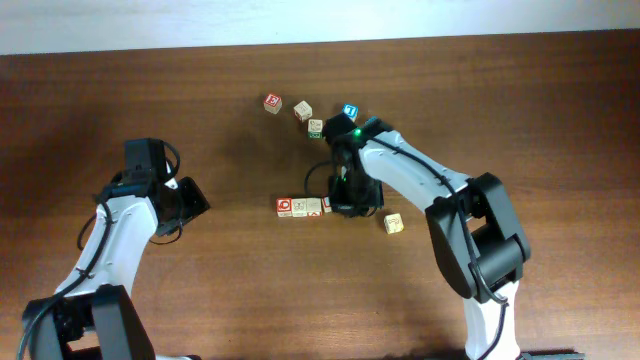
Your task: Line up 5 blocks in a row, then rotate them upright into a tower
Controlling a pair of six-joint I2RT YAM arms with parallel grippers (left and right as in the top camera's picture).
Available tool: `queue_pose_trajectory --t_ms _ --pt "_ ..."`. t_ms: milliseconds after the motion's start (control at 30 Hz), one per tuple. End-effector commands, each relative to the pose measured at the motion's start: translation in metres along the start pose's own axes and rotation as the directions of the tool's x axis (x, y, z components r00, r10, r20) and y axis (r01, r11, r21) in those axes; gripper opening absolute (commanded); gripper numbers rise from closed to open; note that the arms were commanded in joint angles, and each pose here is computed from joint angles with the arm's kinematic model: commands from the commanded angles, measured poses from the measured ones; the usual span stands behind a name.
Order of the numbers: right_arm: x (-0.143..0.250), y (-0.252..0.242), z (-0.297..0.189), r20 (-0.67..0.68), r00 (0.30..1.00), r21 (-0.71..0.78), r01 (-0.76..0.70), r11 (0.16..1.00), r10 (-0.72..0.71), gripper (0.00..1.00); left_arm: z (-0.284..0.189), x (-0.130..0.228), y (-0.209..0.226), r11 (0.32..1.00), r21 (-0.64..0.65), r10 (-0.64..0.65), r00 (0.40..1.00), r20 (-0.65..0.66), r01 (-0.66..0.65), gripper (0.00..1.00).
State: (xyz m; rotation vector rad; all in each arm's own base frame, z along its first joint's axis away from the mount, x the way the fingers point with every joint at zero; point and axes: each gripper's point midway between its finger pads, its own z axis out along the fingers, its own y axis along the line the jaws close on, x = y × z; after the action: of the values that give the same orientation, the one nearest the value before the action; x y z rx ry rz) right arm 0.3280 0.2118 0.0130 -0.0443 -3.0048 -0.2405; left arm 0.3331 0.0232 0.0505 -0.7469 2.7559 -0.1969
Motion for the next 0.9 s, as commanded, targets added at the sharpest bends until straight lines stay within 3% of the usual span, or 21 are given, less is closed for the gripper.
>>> queue_pose_trajectory --t_ms 0,133,400,667,867 --pt "-0.022 -0.01 0.0 0.06 0.997 -0.005 0.046 0.999 -0.046 0.07 0.003 0.002 0.003 1.0 -0.009 0.013 1.0 -0.009 -0.013 0.51" --pt "-0.054 0.005 -0.005 0.195 0.965 -0.052 0.191 0.98 -0.177 0.11 0.003 0.001 0.002 1.0 -0.007 0.013 1.0 -0.004 -0.013 0.51" --pt "-0.046 0.034 -0.005 0.204 0.936 -0.14 0.318 0.938 -0.287 0.11 0.003 0.001 0.002 1.0 -0.007 0.013 1.0 -0.003 -0.013 0.52" --pt "-0.036 0.035 -0.002 0.168 0.944 -0.134 0.309 0.941 -0.286 0.09 0.003 0.001 0.002 1.0 -0.007 0.013 1.0 -0.004 -0.013 0.52" --pt "-0.038 0.03 -0.003 0.159 0.969 -0.128 0.209 0.969 -0.188 0.1 0.003 0.001 0.002 1.0 -0.007 0.013 1.0 -0.004 -0.013 0.52"
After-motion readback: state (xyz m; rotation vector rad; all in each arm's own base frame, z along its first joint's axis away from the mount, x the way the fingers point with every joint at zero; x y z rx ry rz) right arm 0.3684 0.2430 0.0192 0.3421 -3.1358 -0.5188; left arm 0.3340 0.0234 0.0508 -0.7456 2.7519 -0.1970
